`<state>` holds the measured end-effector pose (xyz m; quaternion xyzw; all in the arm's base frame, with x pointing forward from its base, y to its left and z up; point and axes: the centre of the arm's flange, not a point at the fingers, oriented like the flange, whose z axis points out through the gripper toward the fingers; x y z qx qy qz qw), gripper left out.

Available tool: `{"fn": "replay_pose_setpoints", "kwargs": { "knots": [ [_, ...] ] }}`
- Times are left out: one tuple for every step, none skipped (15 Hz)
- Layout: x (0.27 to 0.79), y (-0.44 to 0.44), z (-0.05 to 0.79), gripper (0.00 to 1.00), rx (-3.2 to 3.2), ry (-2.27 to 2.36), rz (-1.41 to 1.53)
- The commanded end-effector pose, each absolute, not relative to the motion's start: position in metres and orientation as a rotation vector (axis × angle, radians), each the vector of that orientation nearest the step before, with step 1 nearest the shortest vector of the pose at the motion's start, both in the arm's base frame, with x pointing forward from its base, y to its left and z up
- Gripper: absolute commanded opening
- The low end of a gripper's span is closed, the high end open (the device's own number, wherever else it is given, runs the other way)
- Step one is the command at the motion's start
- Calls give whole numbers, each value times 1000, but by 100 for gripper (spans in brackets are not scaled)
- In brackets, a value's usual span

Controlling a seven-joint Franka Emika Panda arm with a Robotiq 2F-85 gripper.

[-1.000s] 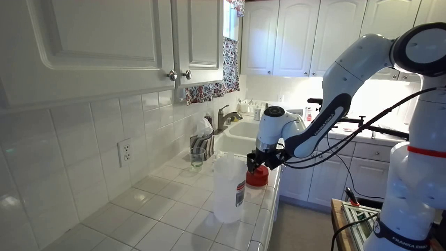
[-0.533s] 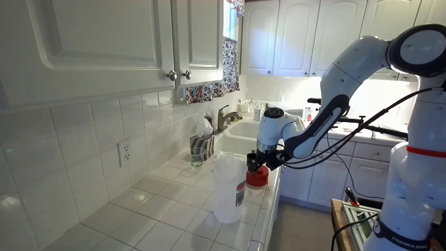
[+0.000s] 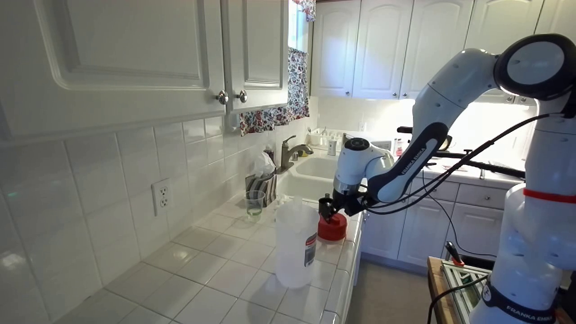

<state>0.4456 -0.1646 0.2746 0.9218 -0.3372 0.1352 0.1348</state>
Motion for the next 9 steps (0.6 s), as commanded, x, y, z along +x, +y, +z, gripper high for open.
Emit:
{"fn": "replay_pose_setpoints", "kwargs": {
  "knots": [
    [454, -180, 267, 100, 2694, -997, 400],
    [456, -182, 265, 100, 2695, -1002, 407],
    [458, -183, 263, 81, 2692, -1004, 411],
    [460, -184, 262, 74, 2693, -1005, 418],
    [461, -185, 260, 68, 2692, -1005, 421],
    [464, -186, 260, 58, 2689, -1004, 430],
    [466, -187, 260, 50, 2686, -1003, 437],
    [469, -188, 261, 42, 2683, -1001, 443],
    [471, -188, 262, 35, 2680, -996, 448]
  ]
}}
